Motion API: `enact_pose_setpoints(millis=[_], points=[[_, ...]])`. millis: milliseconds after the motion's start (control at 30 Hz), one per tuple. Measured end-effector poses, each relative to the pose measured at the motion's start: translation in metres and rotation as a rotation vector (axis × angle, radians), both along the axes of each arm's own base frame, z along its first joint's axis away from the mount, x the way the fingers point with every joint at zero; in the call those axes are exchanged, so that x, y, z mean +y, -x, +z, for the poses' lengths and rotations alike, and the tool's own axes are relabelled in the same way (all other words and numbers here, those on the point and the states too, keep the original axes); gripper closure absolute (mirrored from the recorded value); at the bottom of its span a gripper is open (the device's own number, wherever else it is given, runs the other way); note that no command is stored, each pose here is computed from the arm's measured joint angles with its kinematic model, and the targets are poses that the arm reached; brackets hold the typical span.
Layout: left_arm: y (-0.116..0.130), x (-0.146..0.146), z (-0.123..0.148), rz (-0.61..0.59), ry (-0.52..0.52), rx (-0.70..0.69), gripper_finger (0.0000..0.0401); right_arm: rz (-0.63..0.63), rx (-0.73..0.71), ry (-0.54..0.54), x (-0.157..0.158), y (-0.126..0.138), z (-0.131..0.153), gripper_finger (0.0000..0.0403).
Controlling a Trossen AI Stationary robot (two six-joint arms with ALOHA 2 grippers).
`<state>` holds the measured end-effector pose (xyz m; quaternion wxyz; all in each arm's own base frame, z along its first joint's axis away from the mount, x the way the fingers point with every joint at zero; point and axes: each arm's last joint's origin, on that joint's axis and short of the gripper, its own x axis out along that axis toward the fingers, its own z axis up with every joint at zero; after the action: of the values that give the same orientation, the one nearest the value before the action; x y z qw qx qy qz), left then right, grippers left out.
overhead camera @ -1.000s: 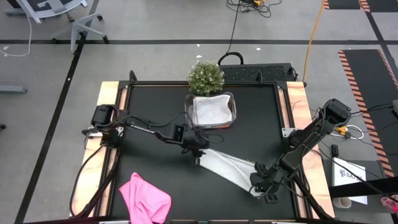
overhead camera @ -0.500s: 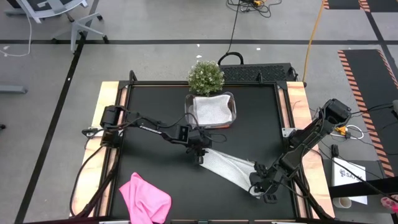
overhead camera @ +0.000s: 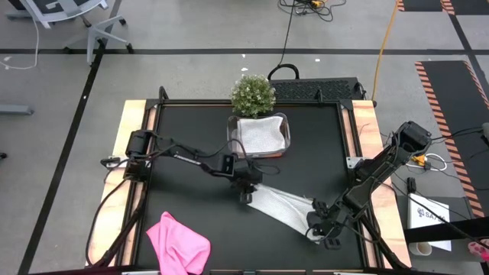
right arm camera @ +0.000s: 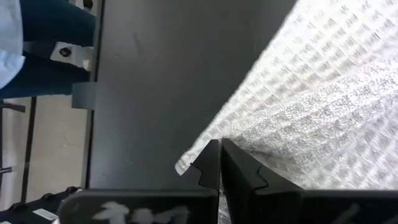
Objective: Fold microfiber towels
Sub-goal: Fold the gray microfiber towel on the table
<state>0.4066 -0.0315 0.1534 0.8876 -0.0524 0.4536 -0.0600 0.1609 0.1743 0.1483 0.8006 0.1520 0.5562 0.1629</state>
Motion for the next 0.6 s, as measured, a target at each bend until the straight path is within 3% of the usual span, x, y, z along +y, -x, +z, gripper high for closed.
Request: enact_pose_setpoints(millis=[233, 467, 600], points=[[-0.006, -0.013, 0.018, -0.037, 0.040, 0.007, 0.0389, 0.000, 0.016, 0.018, -0.001, 0.001, -0.001, 0.0403], [0.010, -0.050, 0.025, -0.107, 0.075, 0.222, 0.0393, 0.020, 0.029, 0.051, -0.004, 0.003, -0.003, 0.0403], [0.015, -0.078, 0.035, -0.200, 0.103, 0.242, 0.0391, 0.036, 0.039, 0.075, -0.005, 0.005, -0.004, 0.0403]])
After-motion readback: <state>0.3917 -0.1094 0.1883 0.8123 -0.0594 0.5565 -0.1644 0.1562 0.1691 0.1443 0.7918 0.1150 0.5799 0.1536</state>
